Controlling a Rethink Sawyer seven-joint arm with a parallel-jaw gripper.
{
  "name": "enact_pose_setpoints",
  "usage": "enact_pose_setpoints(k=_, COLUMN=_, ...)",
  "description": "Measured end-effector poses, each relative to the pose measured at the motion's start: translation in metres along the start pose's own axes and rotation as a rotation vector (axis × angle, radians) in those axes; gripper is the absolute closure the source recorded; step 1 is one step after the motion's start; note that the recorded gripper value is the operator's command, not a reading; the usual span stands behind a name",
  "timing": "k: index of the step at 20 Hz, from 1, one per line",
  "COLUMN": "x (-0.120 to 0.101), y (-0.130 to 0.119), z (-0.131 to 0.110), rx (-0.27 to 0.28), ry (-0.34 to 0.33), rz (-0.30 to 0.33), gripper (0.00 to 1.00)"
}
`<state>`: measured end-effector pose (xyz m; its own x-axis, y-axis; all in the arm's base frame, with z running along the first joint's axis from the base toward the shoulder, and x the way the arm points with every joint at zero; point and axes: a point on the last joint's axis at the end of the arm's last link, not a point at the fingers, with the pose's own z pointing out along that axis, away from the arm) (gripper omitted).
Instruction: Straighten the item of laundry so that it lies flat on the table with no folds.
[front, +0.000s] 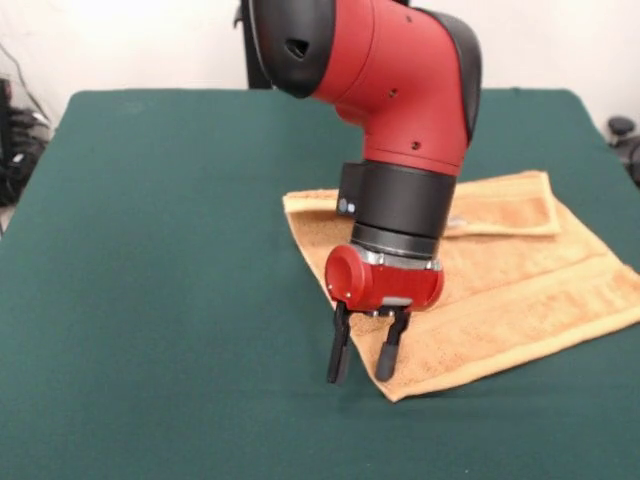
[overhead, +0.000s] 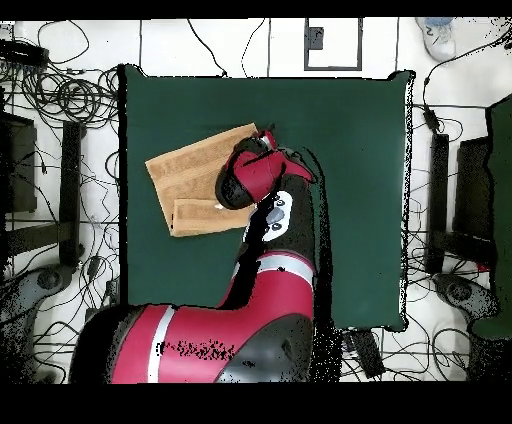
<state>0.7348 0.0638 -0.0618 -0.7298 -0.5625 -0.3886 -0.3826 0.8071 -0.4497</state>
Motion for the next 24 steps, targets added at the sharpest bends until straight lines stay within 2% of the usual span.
enact_pose_setpoints(k=14, x=-0.004, y=-0.003, z=0.005, rx=0.007, ry=-0.018, rz=-0.008, gripper=0.0)
enact_pose_setpoints(k=18, x=-0.004, y=-0.006, z=0.009, rx=0.011, ry=-0.046, rz=-0.017, gripper=0.0)
enact_pose_setpoints(k=24, x=0.009, y=-0.031, z=0.028, rx=0.011, ry=-0.149, rz=-0.032, gripper=0.0)
